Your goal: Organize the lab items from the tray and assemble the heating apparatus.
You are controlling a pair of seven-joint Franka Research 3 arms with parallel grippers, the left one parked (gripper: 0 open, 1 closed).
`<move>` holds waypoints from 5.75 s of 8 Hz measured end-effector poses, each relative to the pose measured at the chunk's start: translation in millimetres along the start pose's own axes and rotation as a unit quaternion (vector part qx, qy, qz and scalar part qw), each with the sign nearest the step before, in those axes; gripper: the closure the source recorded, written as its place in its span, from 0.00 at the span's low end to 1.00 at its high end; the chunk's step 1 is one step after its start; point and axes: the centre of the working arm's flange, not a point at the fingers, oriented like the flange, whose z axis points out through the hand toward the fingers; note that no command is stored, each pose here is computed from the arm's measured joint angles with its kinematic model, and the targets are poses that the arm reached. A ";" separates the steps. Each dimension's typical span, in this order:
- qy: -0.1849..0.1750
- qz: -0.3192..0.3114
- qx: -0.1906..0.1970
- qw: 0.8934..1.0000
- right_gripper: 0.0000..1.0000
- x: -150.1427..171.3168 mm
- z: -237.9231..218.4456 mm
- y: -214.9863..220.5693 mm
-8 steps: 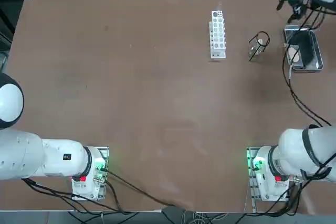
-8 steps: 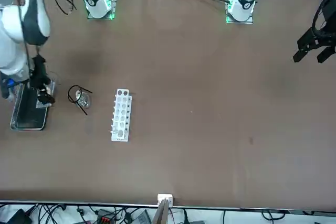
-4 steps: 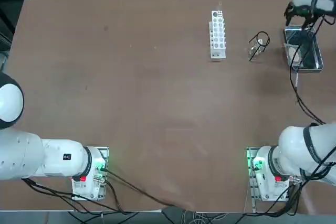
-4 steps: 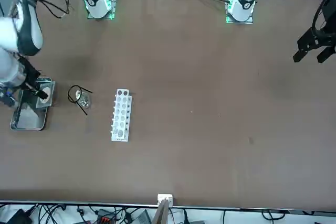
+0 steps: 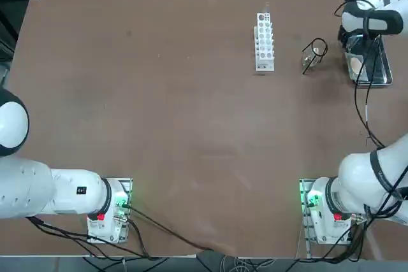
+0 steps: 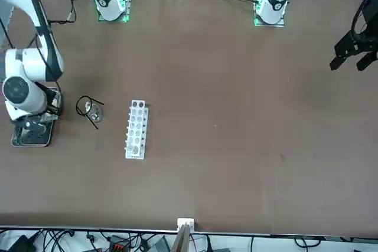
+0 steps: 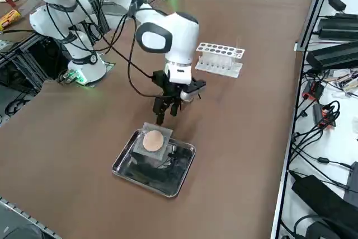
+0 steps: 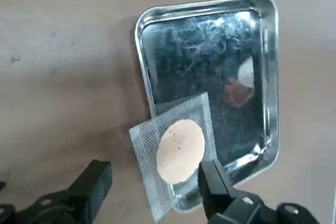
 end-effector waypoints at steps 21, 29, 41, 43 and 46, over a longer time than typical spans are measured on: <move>-0.036 -0.068 -0.031 0.997 0.69 -5.0 62.1 -26.3; -0.038 -0.041 -0.035 0.998 0.85 12.6 41.0 -11.0; -0.065 -0.035 -0.087 0.993 0.98 43.9 -38.3 51.9; -0.066 -0.046 -0.109 0.991 0.98 50.7 -85.8 45.8; -0.047 -0.080 -0.188 0.978 0.98 47.2 -160.4 -10.5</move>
